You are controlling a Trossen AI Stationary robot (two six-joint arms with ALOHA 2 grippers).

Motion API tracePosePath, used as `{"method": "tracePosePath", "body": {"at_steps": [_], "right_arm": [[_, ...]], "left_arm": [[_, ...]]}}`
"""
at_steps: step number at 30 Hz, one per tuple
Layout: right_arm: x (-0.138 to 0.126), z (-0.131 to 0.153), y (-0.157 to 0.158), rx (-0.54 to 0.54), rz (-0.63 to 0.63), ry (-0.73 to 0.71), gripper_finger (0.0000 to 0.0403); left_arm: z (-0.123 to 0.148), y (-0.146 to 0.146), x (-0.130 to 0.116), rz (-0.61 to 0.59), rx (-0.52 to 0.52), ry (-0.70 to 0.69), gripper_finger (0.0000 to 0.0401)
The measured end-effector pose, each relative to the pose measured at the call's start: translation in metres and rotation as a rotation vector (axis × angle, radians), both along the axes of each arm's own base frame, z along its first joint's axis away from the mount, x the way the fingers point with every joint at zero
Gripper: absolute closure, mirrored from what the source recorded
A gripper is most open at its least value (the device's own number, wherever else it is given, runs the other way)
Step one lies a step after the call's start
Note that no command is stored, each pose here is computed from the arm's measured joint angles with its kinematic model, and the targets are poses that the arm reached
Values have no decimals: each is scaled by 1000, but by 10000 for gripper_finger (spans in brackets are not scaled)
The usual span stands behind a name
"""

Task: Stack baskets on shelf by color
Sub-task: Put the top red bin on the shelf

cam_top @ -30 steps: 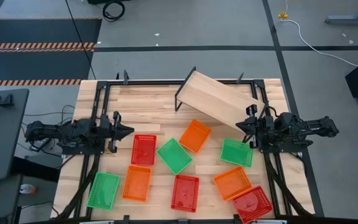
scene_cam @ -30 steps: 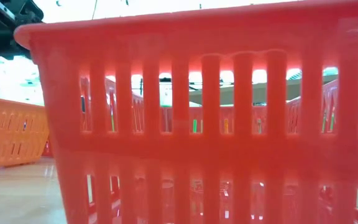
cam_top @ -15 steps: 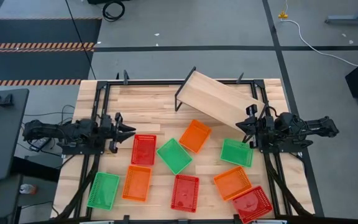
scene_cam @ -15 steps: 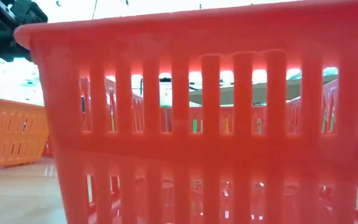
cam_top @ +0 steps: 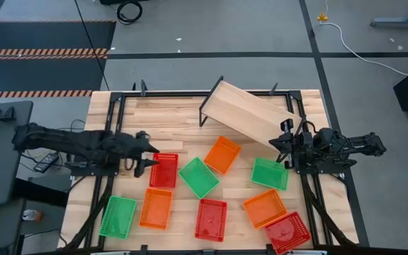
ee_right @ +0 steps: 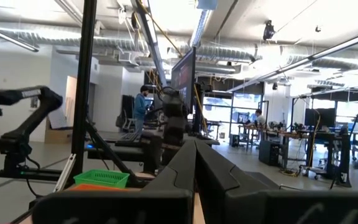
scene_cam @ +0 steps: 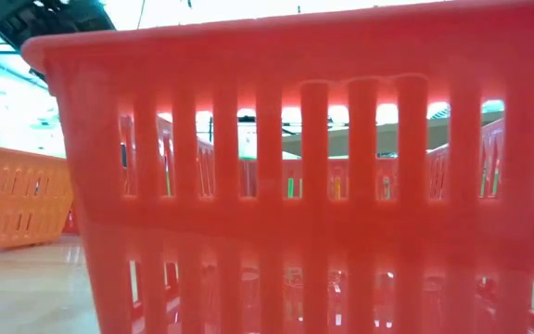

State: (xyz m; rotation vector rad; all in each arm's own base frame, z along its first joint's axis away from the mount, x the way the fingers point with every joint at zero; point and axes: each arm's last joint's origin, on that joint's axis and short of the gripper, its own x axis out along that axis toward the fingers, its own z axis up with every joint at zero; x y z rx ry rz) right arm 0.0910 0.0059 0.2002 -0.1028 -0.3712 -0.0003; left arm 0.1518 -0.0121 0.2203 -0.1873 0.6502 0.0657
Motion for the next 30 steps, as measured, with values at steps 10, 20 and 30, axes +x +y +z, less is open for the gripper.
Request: {"method": "tracePosePath", "body": {"at_steps": [10,20,30], "right_arm": [[0,0,0,73,29,1,386],[1,-4,0,123,47,44,386],[2,-7,0,122,45,76,386]], "left_arm": [[-12,8,57,33,155,407,182],[-43,35,80,17,111,593,177],[-55,51,81,38,117,651,206]]}}
